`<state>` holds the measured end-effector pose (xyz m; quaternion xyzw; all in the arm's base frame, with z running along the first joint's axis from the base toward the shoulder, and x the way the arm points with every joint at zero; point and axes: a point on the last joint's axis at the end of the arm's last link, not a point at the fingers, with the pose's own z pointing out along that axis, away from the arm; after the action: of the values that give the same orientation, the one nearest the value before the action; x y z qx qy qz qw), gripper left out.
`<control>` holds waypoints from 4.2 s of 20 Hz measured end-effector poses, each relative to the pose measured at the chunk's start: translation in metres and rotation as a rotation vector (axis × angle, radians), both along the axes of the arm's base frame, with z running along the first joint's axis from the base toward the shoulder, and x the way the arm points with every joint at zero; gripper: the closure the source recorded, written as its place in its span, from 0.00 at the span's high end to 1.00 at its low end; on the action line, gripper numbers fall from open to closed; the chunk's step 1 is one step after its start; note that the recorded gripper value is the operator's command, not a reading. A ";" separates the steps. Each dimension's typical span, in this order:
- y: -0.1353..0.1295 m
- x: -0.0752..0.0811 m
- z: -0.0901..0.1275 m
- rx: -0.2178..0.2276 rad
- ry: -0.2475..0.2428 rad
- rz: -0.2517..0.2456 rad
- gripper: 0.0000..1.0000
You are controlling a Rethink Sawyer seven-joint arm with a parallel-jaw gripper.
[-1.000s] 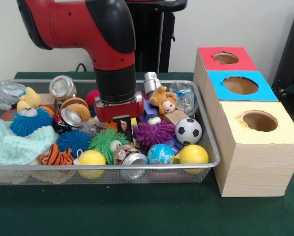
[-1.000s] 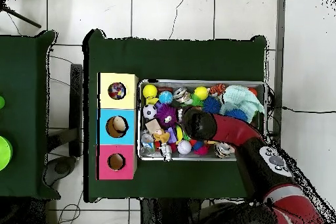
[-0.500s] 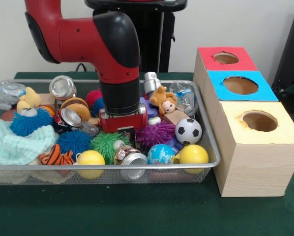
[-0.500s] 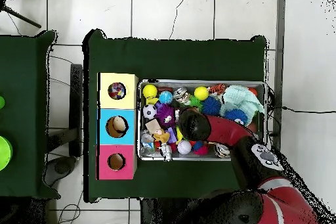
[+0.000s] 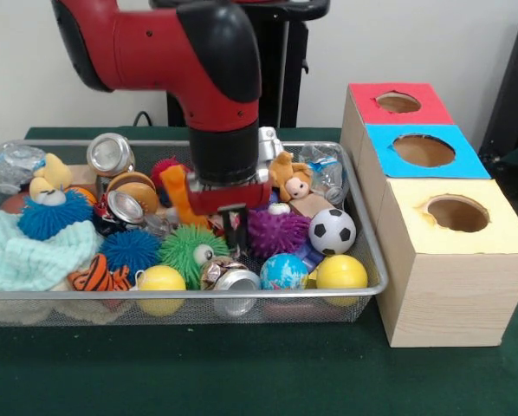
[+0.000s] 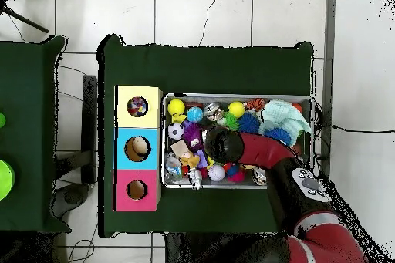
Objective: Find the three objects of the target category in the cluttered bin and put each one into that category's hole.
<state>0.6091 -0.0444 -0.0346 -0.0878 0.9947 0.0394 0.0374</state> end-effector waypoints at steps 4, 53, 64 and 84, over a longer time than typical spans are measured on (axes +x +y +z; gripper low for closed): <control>0.013 -0.001 0.048 -0.029 0.103 0.030 0.00; 0.166 0.026 0.258 -0.073 0.405 -0.277 0.00; 0.155 0.073 0.212 -0.056 0.114 -0.319 0.00; 0.220 0.076 0.159 0.033 0.125 -0.428 0.00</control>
<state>0.6854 0.1757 0.1241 0.1286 0.9902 0.0521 -0.0155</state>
